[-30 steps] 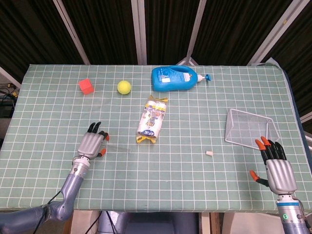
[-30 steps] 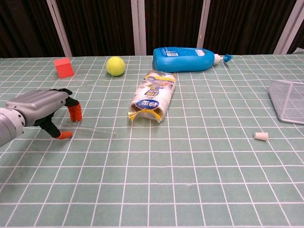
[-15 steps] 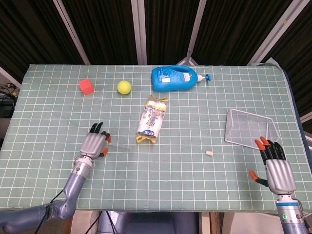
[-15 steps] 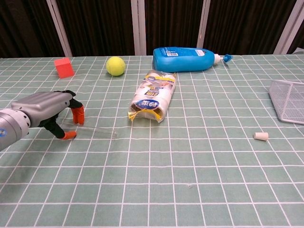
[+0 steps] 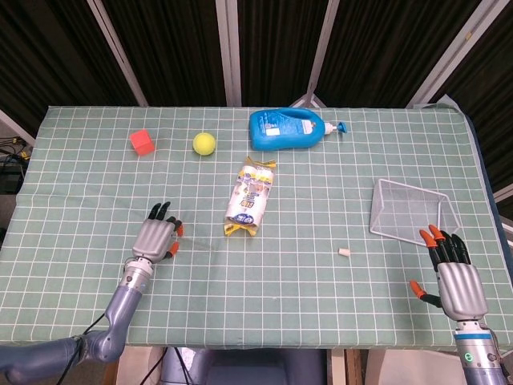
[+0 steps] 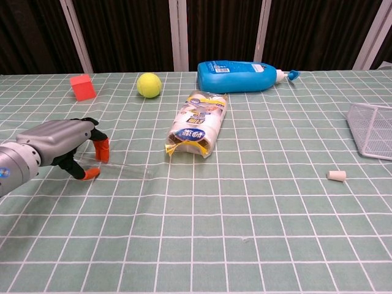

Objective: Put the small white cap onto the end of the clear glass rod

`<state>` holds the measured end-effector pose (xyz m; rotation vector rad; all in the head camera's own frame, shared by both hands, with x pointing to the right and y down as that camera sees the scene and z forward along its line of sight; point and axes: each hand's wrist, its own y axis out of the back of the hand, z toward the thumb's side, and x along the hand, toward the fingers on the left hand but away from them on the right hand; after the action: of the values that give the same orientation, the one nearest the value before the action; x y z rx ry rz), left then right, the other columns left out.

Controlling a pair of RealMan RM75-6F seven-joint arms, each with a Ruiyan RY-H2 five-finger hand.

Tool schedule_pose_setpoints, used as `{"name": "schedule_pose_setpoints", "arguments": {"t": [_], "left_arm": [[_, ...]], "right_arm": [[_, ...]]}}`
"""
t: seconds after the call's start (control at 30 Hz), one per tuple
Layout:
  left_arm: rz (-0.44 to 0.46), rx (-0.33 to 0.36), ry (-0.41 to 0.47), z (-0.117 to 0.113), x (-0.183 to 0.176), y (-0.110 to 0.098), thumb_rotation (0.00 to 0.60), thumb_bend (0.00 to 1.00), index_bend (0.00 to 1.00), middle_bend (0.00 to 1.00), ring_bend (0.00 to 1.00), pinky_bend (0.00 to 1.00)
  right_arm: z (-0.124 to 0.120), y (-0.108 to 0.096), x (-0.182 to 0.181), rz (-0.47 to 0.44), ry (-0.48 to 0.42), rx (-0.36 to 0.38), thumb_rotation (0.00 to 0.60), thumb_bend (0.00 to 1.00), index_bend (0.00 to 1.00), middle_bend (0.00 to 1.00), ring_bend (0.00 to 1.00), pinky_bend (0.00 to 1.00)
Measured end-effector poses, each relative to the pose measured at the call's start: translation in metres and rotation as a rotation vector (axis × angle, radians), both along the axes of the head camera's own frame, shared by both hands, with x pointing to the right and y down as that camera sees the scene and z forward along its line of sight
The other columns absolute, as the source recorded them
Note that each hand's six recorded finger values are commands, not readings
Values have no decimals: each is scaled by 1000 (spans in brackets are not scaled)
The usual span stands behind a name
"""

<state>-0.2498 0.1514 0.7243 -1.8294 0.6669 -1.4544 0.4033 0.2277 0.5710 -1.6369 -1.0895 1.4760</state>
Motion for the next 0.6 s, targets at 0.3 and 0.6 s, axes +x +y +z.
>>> {"name": "schedule_pose_setpoints", "arguments": {"t": [0.3, 0.6], "left_arm": [[-22, 34, 53, -10, 3, -6, 600, 594, 546, 441, 35, 0], [-39, 99, 161, -31, 13, -23, 600, 613, 555, 469, 53, 0]], "right_arm": [[0, 1, -1, 0, -3, -1, 600, 270, 0, 0, 0, 0], [0, 1, -2, -2, -6, -1, 600, 271, 0, 0, 0, 0]]}}
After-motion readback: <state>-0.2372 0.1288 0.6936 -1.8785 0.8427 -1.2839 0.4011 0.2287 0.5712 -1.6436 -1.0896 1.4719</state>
